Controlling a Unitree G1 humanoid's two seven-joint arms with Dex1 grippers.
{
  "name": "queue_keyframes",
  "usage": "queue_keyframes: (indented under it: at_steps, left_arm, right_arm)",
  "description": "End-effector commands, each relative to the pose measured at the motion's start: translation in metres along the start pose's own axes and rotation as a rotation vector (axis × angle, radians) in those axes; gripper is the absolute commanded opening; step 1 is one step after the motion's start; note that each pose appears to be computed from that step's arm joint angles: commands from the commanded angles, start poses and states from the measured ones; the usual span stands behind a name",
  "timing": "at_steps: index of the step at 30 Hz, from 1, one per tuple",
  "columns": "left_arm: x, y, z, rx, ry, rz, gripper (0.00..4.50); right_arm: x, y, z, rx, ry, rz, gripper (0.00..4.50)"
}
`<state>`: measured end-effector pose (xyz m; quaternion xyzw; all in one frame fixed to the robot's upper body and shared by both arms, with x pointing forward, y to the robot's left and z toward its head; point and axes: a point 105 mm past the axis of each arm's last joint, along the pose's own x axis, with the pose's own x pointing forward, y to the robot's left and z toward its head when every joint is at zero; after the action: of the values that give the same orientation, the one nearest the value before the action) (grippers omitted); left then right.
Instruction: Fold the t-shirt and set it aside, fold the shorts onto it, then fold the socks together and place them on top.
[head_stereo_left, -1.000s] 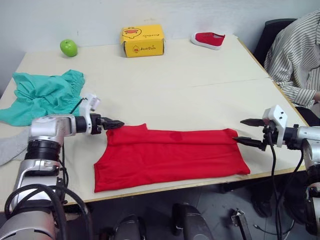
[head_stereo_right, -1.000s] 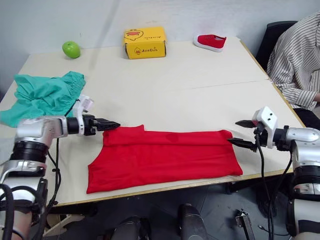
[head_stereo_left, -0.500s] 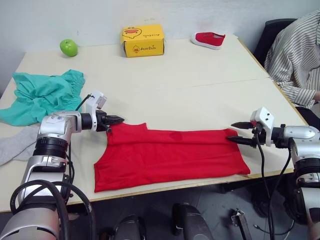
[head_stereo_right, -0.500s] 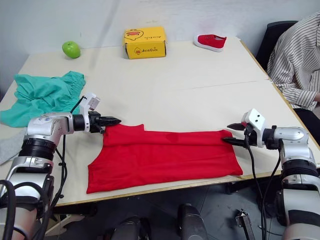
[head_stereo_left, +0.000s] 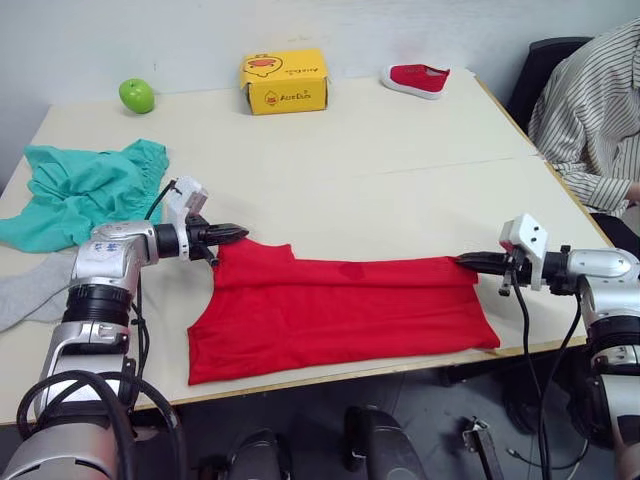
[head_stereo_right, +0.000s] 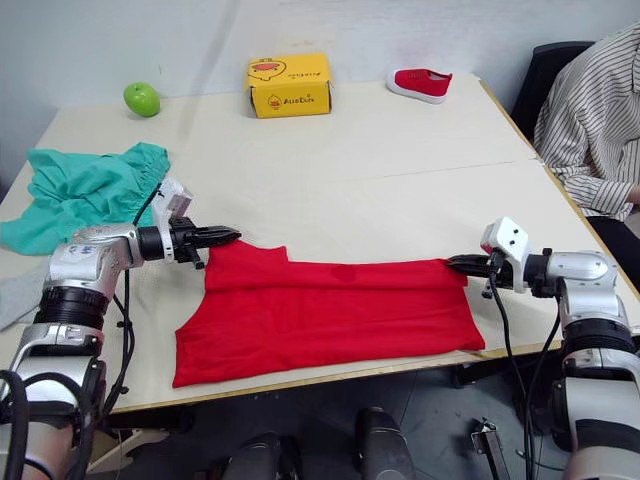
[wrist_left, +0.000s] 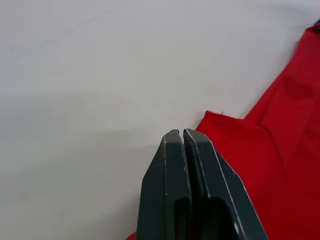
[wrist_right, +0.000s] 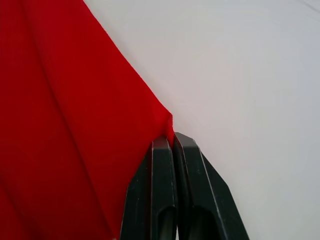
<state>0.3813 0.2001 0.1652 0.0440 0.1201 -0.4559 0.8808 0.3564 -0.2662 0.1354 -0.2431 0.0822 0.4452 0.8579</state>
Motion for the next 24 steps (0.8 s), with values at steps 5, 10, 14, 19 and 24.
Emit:
queue_keyframes:
  at_steps: [5, 10, 14, 19, 24]
  left_arm:
    - [-0.024, -0.019, 0.027, 0.351, -0.147, -0.06, 0.0]
    - [-0.042, -0.036, 0.012, 0.554, -0.127, -0.085, 0.0]
    - [-0.058, -0.034, 0.008, 0.642, -0.155, 0.032, 0.0]
    - [-0.067, -0.05, -0.013, 0.77, -0.102, 0.048, 0.0]
    - [-0.069, -0.072, -0.037, 0.923, -0.038, -0.002, 0.0]
  right_arm:
    - [-0.021, -0.002, 0.028, -0.242, -0.132, -0.122, 0.04]
    - [-0.028, 0.01, 0.029, -0.337, -0.185, -0.203, 0.04]
    - [-0.031, 0.027, 0.018, -0.404, -0.166, -0.236, 0.04]
    - [-0.033, 0.044, 0.007, -0.496, -0.147, -0.275, 0.04]
    - [-0.032, 0.064, -0.007, -0.578, -0.108, -0.263, 0.04]
